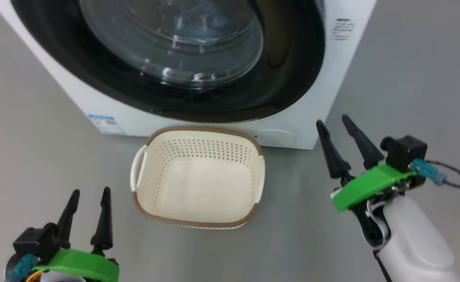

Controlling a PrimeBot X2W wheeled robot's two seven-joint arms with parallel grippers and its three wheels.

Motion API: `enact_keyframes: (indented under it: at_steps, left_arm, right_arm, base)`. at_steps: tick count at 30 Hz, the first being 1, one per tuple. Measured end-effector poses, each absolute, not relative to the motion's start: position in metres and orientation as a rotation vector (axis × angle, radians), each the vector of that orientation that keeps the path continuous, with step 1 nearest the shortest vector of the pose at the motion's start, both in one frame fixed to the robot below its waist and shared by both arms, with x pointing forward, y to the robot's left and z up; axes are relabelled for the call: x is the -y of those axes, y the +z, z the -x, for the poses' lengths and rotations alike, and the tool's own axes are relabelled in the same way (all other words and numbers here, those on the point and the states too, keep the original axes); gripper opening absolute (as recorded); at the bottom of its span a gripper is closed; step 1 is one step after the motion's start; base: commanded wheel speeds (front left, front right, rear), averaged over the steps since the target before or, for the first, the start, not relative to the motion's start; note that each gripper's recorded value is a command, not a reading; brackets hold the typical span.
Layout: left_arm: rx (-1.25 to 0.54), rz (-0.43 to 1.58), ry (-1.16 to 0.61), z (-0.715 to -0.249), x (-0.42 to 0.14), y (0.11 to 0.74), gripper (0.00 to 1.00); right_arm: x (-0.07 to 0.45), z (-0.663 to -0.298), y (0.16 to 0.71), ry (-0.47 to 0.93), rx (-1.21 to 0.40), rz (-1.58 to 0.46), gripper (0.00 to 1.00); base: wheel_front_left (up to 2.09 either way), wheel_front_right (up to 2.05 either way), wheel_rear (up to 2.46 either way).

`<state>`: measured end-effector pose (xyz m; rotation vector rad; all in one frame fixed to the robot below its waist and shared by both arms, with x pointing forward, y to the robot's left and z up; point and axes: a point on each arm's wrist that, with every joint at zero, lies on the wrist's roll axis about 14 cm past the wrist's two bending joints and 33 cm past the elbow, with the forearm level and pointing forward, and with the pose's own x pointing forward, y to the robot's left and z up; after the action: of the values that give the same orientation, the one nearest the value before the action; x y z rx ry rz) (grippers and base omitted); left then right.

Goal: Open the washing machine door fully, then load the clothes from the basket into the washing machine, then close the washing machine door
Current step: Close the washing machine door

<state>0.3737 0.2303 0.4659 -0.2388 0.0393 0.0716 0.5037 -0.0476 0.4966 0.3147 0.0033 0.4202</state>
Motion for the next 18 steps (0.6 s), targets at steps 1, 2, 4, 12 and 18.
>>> enact_keyframes:
  at_steps: [1, 2, 4, 12, 18]
  left_arm:
    - [-0.038, 0.236, 0.066, -0.374, -0.230, 0.467, 1.00]
    - [-0.038, 0.236, 0.060, -0.374, -0.228, 0.467, 1.00]
    - [-0.045, 0.236, 0.050, -0.371, -0.225, 0.465, 1.00]
    - [-0.056, 0.233, 0.007, -0.368, -0.215, 0.463, 1.00]
    - [-0.053, 0.232, -0.029, -0.371, -0.205, 0.465, 1.00]
  right_arm:
    - [0.053, -0.500, 0.495, 0.409, -0.007, -0.312, 1.00]
    - [0.058, -0.495, 0.493, 0.396, -0.013, -0.309, 1.00]
    - [0.070, -0.487, 0.489, 0.370, -0.024, -0.303, 1.00]
    - [0.118, -0.456, 0.480, 0.256, -0.045, -0.279, 1.00]
    - [0.152, -0.436, 0.476, 0.165, -0.045, -0.281, 1.00]
  base:
    - [0.00, 0.00, 0.00]
    - [0.00, 0.00, 0.00]
    - [0.00, 0.00, 0.00]
    - [0.00, 0.00, 0.00]
    - [0.00, 0.00, 0.00]
